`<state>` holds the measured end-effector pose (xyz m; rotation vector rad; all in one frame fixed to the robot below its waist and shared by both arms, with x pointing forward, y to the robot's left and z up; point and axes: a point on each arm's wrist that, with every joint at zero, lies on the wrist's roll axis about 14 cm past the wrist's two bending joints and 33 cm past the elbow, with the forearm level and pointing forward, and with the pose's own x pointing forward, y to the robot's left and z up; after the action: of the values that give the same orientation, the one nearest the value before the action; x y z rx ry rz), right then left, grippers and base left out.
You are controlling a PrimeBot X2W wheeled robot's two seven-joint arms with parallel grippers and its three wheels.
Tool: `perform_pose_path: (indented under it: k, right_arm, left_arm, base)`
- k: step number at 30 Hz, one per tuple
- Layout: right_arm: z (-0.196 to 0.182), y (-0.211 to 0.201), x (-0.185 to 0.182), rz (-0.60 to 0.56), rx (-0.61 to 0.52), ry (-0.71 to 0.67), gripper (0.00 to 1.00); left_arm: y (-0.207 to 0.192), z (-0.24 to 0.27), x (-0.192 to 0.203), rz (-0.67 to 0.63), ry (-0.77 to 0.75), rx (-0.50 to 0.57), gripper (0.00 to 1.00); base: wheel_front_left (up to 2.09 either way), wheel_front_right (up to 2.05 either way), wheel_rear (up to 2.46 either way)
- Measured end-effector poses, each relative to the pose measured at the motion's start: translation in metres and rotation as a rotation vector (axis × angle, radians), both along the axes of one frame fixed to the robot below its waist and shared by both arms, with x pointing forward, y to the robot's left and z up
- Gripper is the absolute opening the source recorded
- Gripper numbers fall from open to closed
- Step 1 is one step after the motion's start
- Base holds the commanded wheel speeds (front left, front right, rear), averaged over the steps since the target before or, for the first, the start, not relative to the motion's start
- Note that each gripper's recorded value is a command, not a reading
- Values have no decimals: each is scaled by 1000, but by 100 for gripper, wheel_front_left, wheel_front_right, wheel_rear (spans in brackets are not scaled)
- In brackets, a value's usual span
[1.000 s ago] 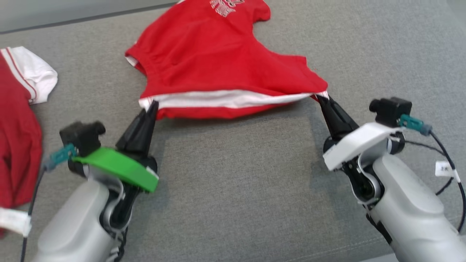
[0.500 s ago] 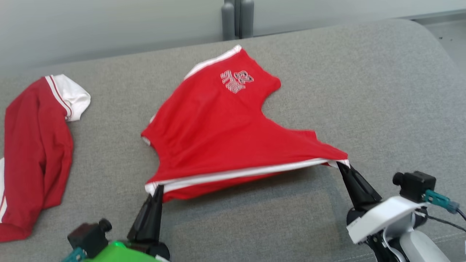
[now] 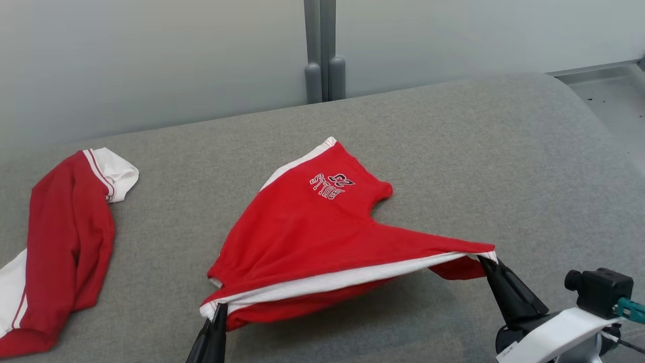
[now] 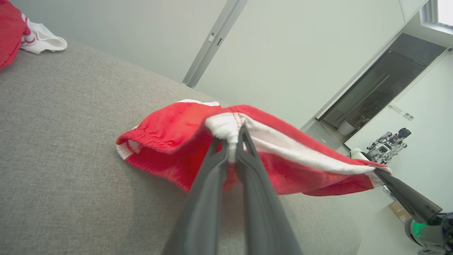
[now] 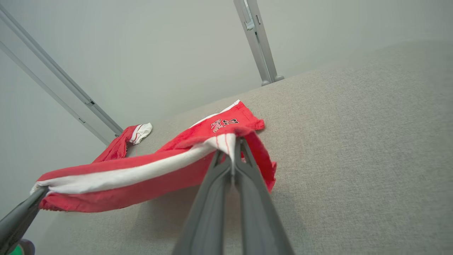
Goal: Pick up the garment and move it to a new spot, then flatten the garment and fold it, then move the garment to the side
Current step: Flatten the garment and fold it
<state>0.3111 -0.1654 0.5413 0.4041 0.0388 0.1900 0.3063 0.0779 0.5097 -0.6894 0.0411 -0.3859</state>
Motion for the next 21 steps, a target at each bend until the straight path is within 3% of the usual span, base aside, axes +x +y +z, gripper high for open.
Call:
perform_pose_path:
  k: [9,21]
  right_arm:
    - [-7,0,-1,1,-28,47,0]
    - [-29,2,53,63,-101,123,0]
  left_arm:
    - [-6,-4,-2,-13,31,-39,0]
    - [-16,-14,32,33,73,-81,0]
  base:
    - [0,0,0]
    - [0,0,0]
